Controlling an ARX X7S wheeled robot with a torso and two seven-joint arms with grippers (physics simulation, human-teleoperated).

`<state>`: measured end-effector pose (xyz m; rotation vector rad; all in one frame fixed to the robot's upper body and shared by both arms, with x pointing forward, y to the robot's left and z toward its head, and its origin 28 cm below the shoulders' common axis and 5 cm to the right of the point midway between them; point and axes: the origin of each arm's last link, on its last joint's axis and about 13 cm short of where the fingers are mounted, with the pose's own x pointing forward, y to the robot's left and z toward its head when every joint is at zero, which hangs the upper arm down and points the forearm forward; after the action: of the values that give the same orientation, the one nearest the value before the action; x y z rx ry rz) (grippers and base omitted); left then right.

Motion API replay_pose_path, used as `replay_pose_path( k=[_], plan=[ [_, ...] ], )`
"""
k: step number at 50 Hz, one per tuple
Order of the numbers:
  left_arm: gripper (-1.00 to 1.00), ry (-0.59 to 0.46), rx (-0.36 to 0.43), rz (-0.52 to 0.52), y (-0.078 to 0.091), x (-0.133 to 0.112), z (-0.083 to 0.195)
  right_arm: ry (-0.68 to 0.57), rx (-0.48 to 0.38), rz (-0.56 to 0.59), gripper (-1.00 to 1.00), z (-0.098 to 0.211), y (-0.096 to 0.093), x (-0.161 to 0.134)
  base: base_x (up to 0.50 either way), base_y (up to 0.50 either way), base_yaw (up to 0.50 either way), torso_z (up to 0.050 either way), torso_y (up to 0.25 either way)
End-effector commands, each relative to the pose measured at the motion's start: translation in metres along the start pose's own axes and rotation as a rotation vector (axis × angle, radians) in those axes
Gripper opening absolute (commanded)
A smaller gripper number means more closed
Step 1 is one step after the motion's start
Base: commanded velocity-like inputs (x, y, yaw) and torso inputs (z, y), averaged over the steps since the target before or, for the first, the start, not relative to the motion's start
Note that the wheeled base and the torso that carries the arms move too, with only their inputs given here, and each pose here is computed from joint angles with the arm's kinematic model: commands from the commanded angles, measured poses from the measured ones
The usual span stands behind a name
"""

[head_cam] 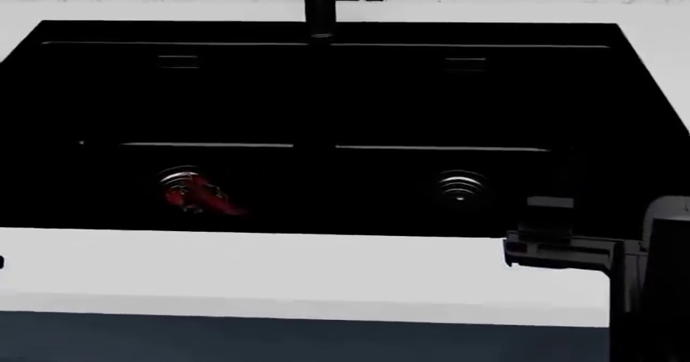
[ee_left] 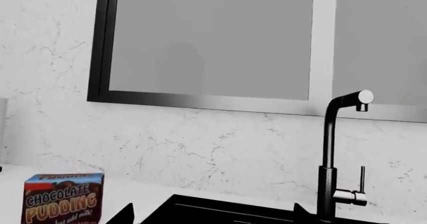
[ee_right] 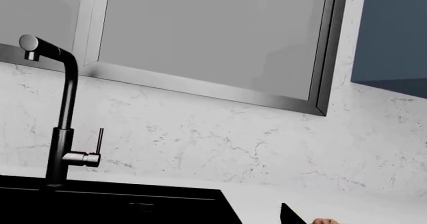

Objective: Turn the sink spout to the right.

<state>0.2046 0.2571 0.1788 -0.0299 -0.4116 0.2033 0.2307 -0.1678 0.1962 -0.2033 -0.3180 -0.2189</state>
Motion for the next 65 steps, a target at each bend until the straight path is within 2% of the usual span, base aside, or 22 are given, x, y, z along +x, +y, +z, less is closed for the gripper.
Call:
replay_pose_path(
  k=[1, 25, 49, 65],
  plan=[
    [1.0, 0.001, -0.001, 0.0, 0.0, 0.0, -0.001, 0.004, 0.008, 0.0, 1.0, -0.001, 0.0, -0.001, 0.3, 0.15, 0.0, 0.0, 0.0],
    [1.0, 0.003, -0.002, -0.001, 0.0, 0.0, -0.001, 0.004, 0.004, 0.006, 1.0, -0.002, -0.001, -0.002, 0.3, 0.14, 0.0, 0.0, 0.0],
    [1.0, 0.017, -0.012, -0.01, -0.001, -0.001, -0.004, 0.019, 0.01, 0.006, 1.0, -0.013, 0.001, -0.005, 0.3, 0.01, 0.0, 0.0, 0.001],
    [1.0, 0.026, -0.011, -0.011, -0.001, -0.002, -0.007, 0.022, 0.003, 0.012, 1.0, -0.014, 0.002, -0.006, 0.15, 0.0, 0.0, 0.0, 0.0]
  ],
)
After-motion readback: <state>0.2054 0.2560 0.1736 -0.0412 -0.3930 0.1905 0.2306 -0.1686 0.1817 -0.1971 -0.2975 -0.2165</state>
